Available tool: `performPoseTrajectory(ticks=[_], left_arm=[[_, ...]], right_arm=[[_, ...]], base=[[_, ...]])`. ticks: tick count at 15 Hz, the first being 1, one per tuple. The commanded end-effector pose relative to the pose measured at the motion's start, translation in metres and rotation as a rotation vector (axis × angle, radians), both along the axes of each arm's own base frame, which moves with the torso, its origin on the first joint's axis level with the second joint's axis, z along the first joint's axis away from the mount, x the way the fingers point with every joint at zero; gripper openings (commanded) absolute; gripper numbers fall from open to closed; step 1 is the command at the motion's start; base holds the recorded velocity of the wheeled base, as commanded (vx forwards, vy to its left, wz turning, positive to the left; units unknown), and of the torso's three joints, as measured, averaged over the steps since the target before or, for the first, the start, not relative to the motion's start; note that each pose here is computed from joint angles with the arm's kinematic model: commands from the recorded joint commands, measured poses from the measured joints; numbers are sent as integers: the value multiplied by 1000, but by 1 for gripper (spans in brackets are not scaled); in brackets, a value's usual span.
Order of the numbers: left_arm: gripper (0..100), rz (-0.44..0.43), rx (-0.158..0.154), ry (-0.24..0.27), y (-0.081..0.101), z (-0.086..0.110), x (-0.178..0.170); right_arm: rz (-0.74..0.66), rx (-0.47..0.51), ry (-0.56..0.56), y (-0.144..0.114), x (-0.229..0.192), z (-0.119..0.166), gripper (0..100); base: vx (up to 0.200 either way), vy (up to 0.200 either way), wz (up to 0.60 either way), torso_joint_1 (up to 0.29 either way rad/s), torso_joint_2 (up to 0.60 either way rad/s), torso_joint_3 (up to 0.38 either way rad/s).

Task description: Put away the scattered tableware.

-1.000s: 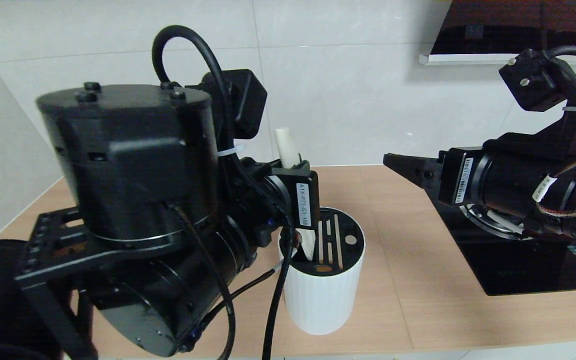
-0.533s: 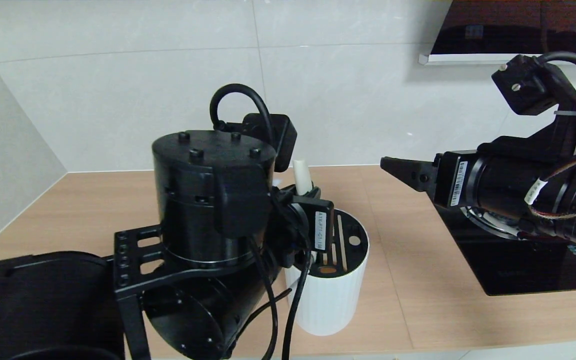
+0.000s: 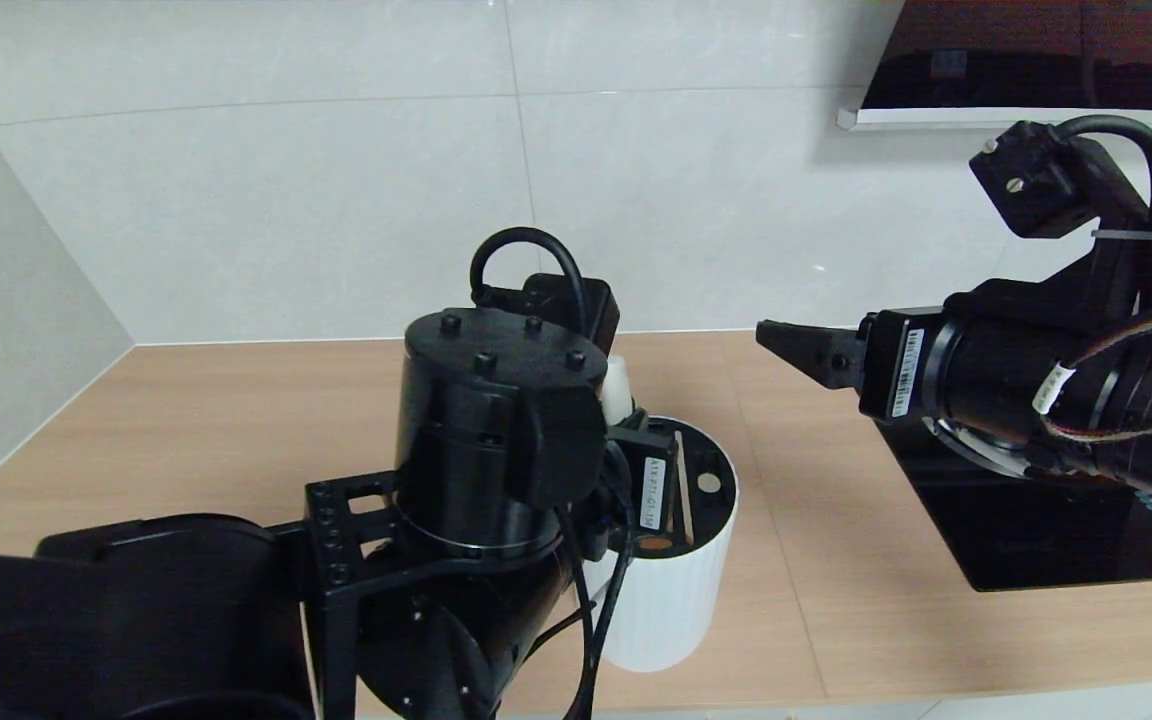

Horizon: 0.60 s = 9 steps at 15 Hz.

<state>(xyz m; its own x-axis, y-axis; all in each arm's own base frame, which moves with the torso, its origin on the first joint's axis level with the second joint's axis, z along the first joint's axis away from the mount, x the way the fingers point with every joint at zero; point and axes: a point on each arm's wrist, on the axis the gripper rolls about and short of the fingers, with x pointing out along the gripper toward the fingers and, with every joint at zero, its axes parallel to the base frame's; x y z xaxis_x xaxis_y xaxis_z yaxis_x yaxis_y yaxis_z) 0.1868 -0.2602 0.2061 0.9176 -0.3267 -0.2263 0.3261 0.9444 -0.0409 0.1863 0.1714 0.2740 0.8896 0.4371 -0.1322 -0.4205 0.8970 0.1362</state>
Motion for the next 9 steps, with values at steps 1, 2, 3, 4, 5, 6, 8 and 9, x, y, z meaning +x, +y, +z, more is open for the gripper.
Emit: performPoseTrajectory(ticks=[1, 2, 3, 4, 5, 6, 8, 9], left_arm=[[0, 1, 13, 8, -2, -5, 2], [0, 3, 18, 12, -3, -7, 3], [0, 3, 19, 14, -4, -8, 3], [0, 3, 23, 17, -5, -10, 4], [0, 3, 23, 17, -5, -10, 4], [0, 4, 24, 17, -5, -10, 4], [0, 4, 24, 17, -5, -10, 4], [100, 5, 19, 17, -4, -9, 4]], right_arm=[[1, -1, 1, 1, 0, -1, 100], [1, -1, 1, 1, 0, -1, 100], [-1, -1, 1, 1, 0, -1, 100], [1, -1, 1, 1, 0, -1, 100], [1, -2, 2, 1, 0, -1, 100], [1, -3, 4, 1, 0, -1, 100], [-1, -3, 3, 1, 0, -1, 100], [1, -3, 4, 1, 0, -1, 100]], base=[[0, 0, 0, 0, 0, 0], [0, 0, 0, 0, 0, 0], [0, 0, 0, 0, 0, 0], [0, 0, 0, 0, 0, 0], [0, 0, 0, 0, 0, 0], [0, 0, 0, 0, 0, 0], [0, 0, 0, 0, 0, 0], [0, 0, 0, 0, 0, 0]])
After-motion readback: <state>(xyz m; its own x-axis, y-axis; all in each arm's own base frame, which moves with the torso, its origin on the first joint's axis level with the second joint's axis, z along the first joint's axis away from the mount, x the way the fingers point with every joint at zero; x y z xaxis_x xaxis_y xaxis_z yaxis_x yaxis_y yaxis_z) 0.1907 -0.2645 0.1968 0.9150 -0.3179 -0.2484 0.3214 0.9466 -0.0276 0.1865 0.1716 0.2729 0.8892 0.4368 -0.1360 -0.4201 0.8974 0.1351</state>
